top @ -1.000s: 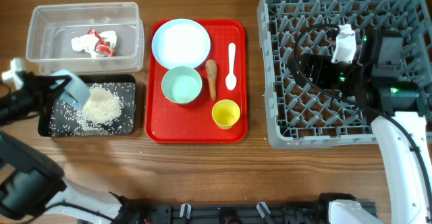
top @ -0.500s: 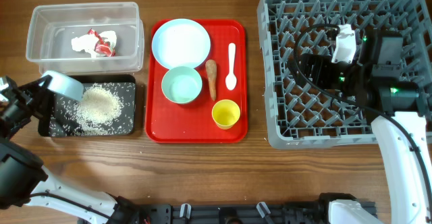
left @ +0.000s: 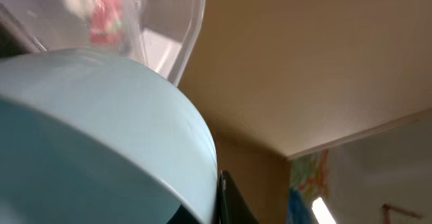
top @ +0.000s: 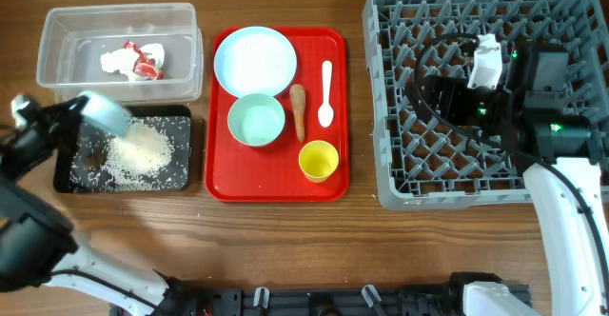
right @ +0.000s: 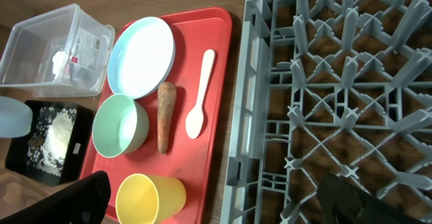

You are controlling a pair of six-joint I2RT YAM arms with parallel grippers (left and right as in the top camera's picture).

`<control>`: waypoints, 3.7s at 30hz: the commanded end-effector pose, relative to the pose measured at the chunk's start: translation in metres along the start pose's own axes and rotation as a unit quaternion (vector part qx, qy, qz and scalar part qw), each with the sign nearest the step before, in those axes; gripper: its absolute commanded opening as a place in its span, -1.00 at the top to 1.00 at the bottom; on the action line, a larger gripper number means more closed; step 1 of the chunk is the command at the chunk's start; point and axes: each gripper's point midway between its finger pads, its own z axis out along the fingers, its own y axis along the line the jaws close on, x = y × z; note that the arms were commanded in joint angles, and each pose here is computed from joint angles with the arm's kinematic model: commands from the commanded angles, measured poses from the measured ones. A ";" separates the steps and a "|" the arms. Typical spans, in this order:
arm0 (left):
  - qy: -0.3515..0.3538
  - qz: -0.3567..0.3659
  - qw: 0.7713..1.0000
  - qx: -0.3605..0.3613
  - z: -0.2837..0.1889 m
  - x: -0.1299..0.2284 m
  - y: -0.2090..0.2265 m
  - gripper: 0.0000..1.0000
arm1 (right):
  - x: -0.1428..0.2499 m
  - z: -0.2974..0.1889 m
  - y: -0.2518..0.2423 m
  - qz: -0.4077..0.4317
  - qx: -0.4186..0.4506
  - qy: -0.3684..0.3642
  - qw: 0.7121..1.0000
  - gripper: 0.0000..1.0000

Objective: Sort waste into correct bins and load items into the dishwasher rack
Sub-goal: 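Tilt the blue bowl over the black tray to empty the crumbs, then place the blue bowl back on the red tray with left gripper, then grasp the yellow cup with the left gripper and lift it, then pass the yellow cup from the left gripper to the right gripper, then lower the yellow cup into the dish rack and release it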

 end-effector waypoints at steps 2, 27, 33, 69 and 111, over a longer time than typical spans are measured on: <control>0.050 0.148 0.967 -0.200 0.058 0.073 -0.014 0.92 | -0.005 0.000 0.002 0.000 0.000 -0.004 1.000 -0.99; 0.137 0.411 0.658 -0.616 0.144 0.246 0.171 0.50 | -0.006 0.000 0.002 -0.002 0.000 -0.005 1.000 -1.00; 0.138 0.410 0.658 -0.617 0.145 0.249 0.160 0.26 | -0.006 0.000 0.002 -0.003 0.000 -0.006 1.000 -0.99; 0.440 0.332 0.833 -0.047 0.242 0.345 -0.018 0.92 | -0.031 -0.009 0.072 -0.051 -0.198 -0.046 0.978 -0.99; 0.482 0.270 0.832 0.046 0.227 0.344 -0.066 0.57 | -0.047 0.001 0.145 -0.177 -0.468 -0.054 0.864 0.31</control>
